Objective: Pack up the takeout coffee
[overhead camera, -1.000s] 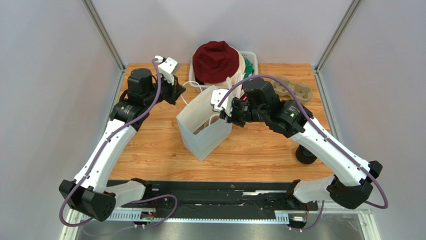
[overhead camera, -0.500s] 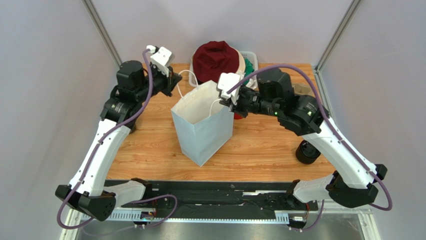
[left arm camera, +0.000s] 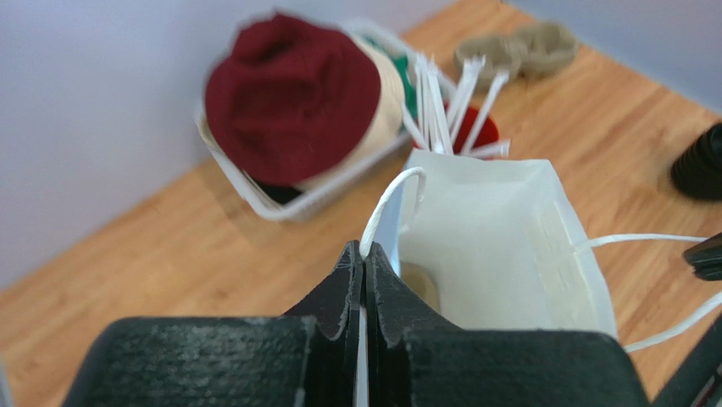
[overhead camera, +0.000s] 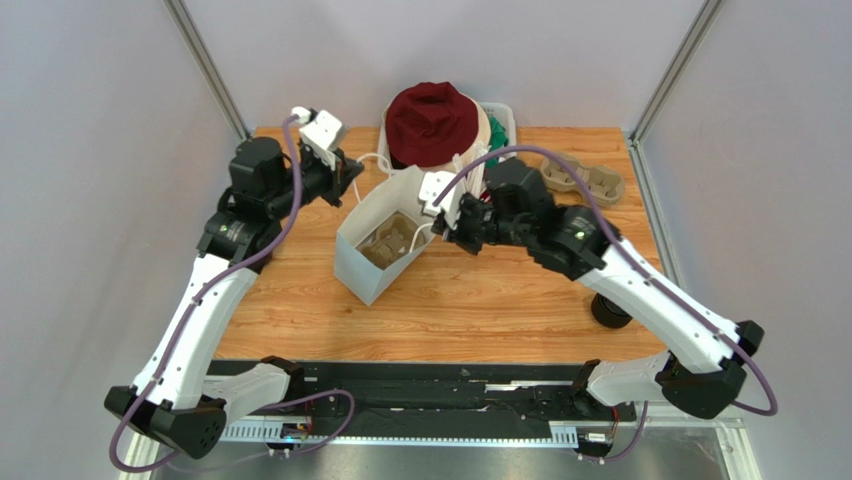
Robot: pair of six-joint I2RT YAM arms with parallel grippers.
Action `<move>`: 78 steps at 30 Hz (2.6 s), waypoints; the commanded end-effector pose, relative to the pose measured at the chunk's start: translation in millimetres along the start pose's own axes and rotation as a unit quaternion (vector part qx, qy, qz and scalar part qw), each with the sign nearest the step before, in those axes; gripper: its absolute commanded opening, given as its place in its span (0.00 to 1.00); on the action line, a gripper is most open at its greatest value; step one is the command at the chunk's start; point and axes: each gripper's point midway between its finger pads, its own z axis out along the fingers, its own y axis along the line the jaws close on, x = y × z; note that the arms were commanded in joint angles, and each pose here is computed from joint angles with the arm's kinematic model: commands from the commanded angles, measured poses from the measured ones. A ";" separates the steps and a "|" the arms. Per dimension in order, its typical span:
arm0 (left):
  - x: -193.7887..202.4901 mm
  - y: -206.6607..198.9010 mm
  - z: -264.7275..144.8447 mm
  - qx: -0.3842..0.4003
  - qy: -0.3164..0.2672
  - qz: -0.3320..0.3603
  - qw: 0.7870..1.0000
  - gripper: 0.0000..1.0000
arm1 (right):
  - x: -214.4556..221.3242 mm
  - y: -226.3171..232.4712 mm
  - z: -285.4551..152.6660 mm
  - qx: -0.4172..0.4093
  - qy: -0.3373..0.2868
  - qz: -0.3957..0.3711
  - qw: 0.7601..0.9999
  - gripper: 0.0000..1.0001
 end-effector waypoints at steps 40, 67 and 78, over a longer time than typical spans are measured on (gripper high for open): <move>63.2 -83.0 -29.4 0.222 0.077 0.111 0.966 0.05 | 157.8 154.3 24.4 -0.188 0.146 -0.031 0.971 0.00; 48.4 -59.9 -30.7 0.149 0.078 0.132 0.977 0.04 | 109.2 113.4 35.1 -0.086 0.120 -0.091 0.985 0.00; 20.4 -10.3 -7.4 0.016 0.065 0.121 0.990 0.08 | 46.4 33.3 51.5 0.090 0.069 -0.091 0.989 0.00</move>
